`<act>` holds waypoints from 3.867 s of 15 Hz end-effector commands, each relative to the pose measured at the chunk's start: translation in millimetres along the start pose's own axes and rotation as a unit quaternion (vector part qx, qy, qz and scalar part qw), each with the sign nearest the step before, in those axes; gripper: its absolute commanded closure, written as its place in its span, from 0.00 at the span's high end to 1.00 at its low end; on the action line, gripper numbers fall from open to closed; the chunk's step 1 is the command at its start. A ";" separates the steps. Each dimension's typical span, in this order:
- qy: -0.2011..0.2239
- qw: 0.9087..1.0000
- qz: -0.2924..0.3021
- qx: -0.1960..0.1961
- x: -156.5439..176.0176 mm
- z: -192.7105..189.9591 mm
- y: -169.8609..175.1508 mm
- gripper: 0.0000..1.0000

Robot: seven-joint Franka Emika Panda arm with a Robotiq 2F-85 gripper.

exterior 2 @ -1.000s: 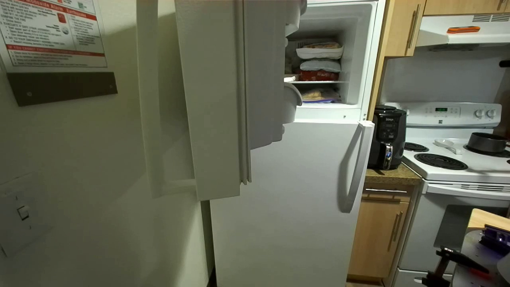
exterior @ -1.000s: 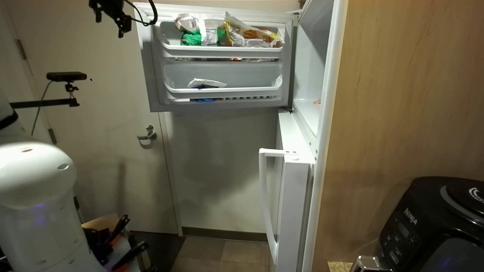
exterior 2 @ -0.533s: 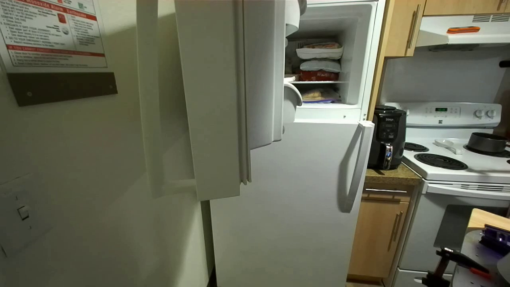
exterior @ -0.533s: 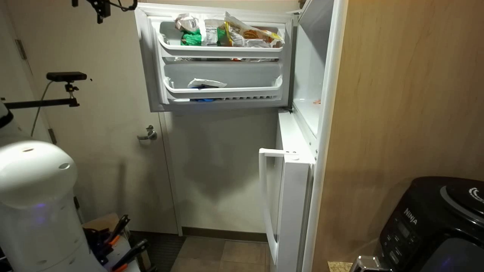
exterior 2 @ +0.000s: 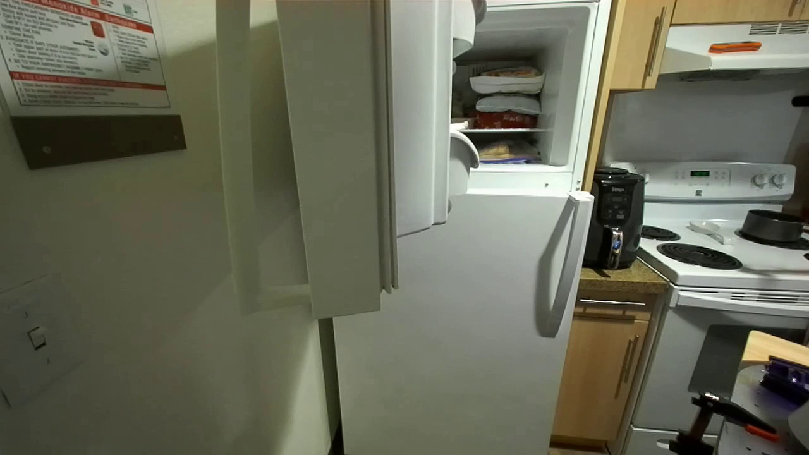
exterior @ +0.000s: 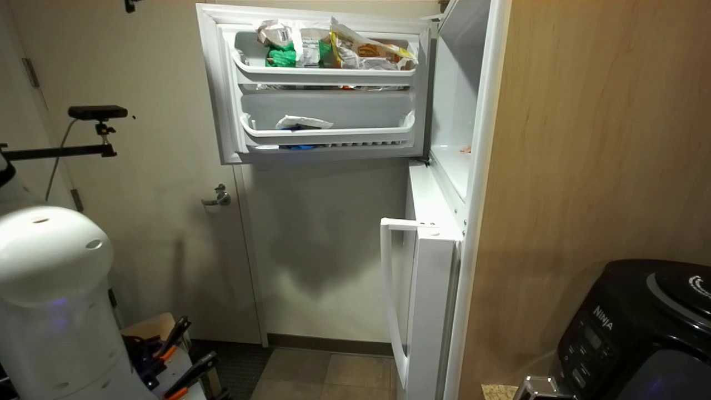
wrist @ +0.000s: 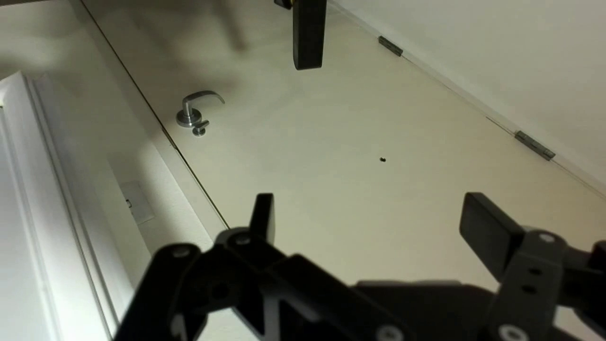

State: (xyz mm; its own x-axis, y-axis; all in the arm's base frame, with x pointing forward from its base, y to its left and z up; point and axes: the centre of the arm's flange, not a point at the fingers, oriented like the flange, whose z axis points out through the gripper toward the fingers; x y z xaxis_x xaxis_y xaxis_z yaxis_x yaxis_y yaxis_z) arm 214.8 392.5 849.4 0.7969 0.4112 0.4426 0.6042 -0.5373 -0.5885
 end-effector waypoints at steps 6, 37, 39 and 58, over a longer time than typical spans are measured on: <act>0.000 1.000 0.001 0.000 0.2 -0.6 0.1 1.00; -0.005 0.993 0.013 -0.117 -31.4 -83.4 27.3 1.00; -0.005 0.989 0.019 -0.145 -38.6 -97.6 37.9 1.00; -0.031 0.915 0.124 -0.382 -111.9 -254.4 187.9 1.00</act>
State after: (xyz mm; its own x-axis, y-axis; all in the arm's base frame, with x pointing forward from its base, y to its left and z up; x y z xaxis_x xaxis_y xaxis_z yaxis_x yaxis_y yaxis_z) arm 237.7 83.3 876.7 0.9259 0.1930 0.3247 0.2304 -0.9697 -0.0806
